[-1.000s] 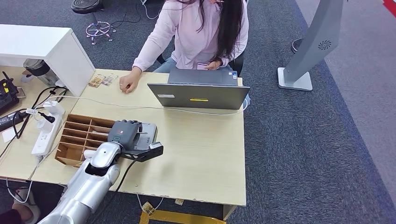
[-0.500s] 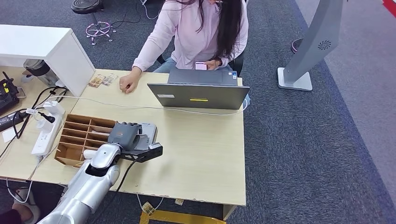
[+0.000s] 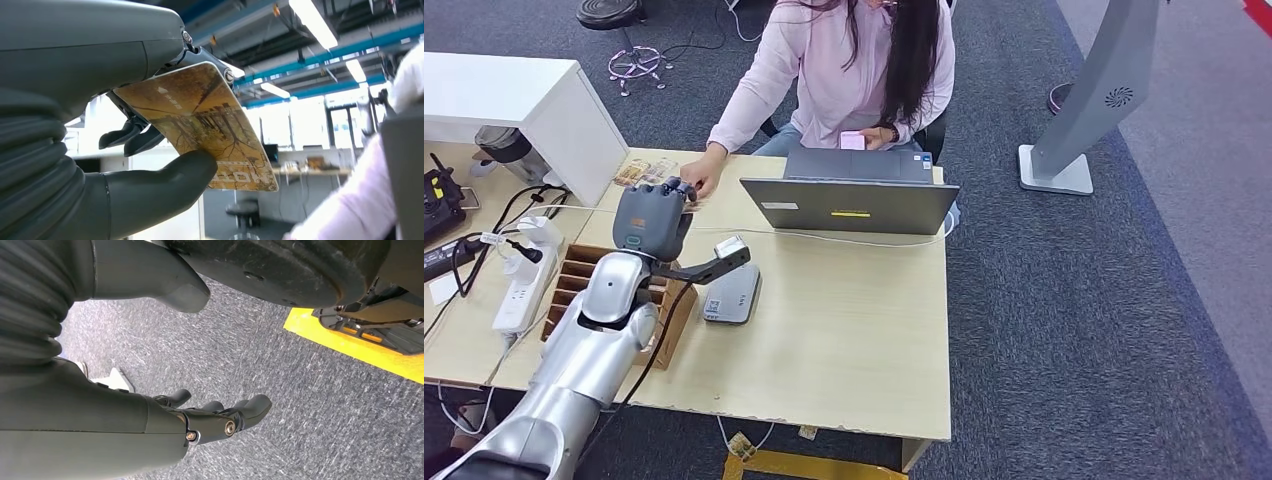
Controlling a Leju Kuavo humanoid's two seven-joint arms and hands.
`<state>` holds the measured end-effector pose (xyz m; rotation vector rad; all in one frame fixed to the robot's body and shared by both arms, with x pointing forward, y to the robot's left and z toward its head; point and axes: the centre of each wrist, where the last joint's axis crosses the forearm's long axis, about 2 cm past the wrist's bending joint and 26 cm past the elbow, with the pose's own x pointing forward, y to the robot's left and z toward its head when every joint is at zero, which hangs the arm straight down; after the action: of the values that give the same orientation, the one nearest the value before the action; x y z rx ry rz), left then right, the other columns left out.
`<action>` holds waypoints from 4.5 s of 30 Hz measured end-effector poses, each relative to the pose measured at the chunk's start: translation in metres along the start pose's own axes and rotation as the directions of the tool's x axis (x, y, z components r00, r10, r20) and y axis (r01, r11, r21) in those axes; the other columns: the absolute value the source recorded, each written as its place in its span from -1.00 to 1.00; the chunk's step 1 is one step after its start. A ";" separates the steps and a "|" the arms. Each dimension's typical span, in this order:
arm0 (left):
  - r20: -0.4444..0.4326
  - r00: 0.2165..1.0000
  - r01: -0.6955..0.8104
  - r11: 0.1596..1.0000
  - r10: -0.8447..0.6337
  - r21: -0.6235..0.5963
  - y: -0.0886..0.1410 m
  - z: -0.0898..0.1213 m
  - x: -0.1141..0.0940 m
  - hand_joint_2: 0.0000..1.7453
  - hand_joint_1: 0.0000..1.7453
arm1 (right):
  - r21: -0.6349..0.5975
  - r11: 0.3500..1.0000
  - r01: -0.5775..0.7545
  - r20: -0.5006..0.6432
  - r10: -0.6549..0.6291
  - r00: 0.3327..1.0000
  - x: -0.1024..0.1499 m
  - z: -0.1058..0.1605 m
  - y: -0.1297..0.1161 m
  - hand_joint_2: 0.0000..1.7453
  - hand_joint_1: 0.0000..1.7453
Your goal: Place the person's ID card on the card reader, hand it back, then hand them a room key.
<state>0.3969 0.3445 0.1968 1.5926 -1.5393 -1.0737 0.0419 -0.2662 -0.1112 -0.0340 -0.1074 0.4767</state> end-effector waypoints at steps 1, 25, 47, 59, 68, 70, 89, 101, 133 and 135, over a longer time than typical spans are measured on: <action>-0.001 1.000 0.013 1.000 -0.013 0.022 0.004 -0.007 -0.003 1.00 1.00 | -0.001 1.000 -0.004 0.002 0.004 1.000 0.000 0.000 0.000 1.00 -1.00; -0.055 0.995 0.092 0.993 -0.088 0.077 0.025 -0.057 -0.032 1.00 -1.00 | -0.021 1.000 0.013 -0.027 -0.013 1.000 -0.001 0.000 -0.004 1.00 -1.00; 0.098 0.989 -0.128 0.980 0.114 0.155 0.014 0.071 0.013 1.00 -1.00 | -0.055 0.996 0.075 -0.038 -0.077 0.996 -0.004 0.000 -0.002 1.00 -1.00; 0.143 0.966 -0.224 0.973 0.216 0.046 0.043 0.204 0.033 1.00 -1.00 | -0.075 0.978 0.196 -0.036 -0.199 0.979 -0.008 0.000 0.007 1.00 -1.00; 0.081 0.977 -0.192 0.978 0.199 -0.079 0.058 0.260 0.034 1.00 -1.00 | -0.087 0.963 0.256 -0.045 -0.260 0.965 -0.006 0.001 0.013 1.00 -1.00; 0.057 0.987 -0.143 0.985 0.148 -0.093 0.060 0.267 0.029 1.00 -1.00 | -0.089 0.960 0.264 -0.047 -0.269 0.962 -0.006 0.001 0.014 1.00 -1.00; -0.130 0.990 0.023 0.976 -0.052 -0.216 0.052 0.259 -0.033 1.00 -1.00 | -0.070 0.962 0.264 -0.047 -0.267 0.962 -0.004 0.001 0.015 1.00 -1.00; -0.164 0.984 0.025 0.957 -0.076 -0.288 0.028 0.239 -0.046 1.00 -1.00 | -0.062 0.969 0.239 -0.052 -0.242 0.969 -0.004 0.001 0.015 1.00 -1.00; -0.204 0.975 0.012 0.943 -0.085 -0.333 0.017 0.237 -0.055 1.00 1.00 | -0.053 0.974 0.221 -0.048 -0.224 0.973 -0.004 0.001 0.015 1.00 -1.00; -0.202 0.976 0.011 0.944 -0.082 -0.331 0.017 0.237 -0.055 1.00 1.00 | -0.054 0.973 0.222 -0.048 -0.225 0.973 -0.004 0.001 0.015 1.00 -1.00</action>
<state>0.1791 0.4165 0.1135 1.4636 -1.1197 -1.0814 0.0315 -0.2552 -0.1115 -0.0811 -0.0691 0.2474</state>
